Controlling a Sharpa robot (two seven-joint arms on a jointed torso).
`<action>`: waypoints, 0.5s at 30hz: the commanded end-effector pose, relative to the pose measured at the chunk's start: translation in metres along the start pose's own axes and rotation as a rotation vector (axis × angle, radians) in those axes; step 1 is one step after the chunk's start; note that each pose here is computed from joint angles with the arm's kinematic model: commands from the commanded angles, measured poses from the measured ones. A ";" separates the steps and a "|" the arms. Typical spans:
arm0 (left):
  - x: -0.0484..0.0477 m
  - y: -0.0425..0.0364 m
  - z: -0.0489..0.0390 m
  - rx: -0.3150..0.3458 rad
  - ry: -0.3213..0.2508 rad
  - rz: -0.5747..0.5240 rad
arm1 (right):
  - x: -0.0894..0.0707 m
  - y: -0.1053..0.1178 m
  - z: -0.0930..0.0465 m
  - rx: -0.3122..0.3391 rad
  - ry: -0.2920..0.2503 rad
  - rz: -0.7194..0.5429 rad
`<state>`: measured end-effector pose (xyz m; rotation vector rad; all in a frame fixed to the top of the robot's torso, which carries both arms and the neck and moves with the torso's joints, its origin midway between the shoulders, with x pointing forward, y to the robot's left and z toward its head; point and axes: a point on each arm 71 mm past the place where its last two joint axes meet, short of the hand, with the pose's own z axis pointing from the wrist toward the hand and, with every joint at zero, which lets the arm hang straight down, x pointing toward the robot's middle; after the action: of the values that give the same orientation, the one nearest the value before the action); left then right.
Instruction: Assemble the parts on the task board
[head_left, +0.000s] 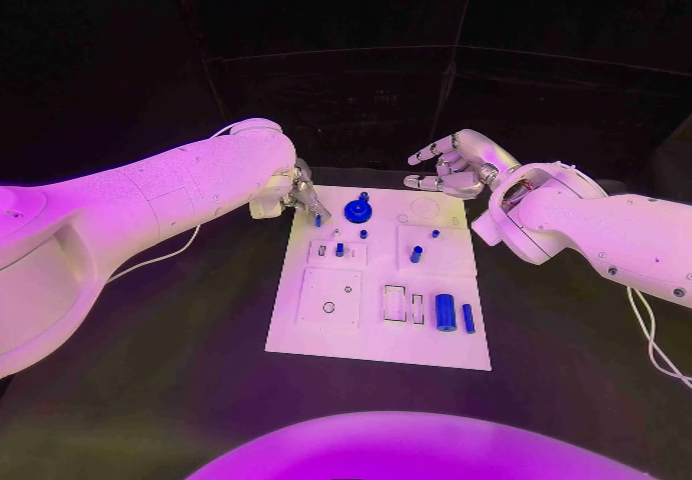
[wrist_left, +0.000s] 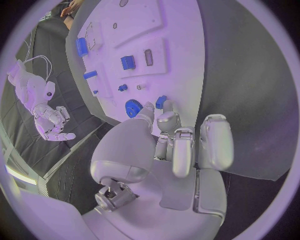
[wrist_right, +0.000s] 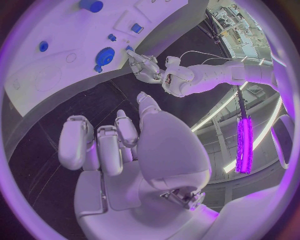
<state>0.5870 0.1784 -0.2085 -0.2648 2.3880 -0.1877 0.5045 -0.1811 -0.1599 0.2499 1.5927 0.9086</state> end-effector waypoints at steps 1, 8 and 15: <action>-0.0003 -0.0017 -0.0006 0.004 -0.001 0.007 | 0.000 0.002 0.001 -0.010 0.003 0.001; 0.0001 -0.0027 -0.0006 0.008 0.000 0.008 | 0.000 0.002 0.001 -0.010 0.004 0.001; 0.0009 -0.0029 -0.0006 0.009 0.009 0.014 | 0.000 0.002 0.001 -0.010 0.005 0.001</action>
<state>0.5867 0.1770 -0.2085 -0.2611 2.3891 -0.1901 0.5046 -0.1809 -0.1600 0.2494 1.5934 0.9090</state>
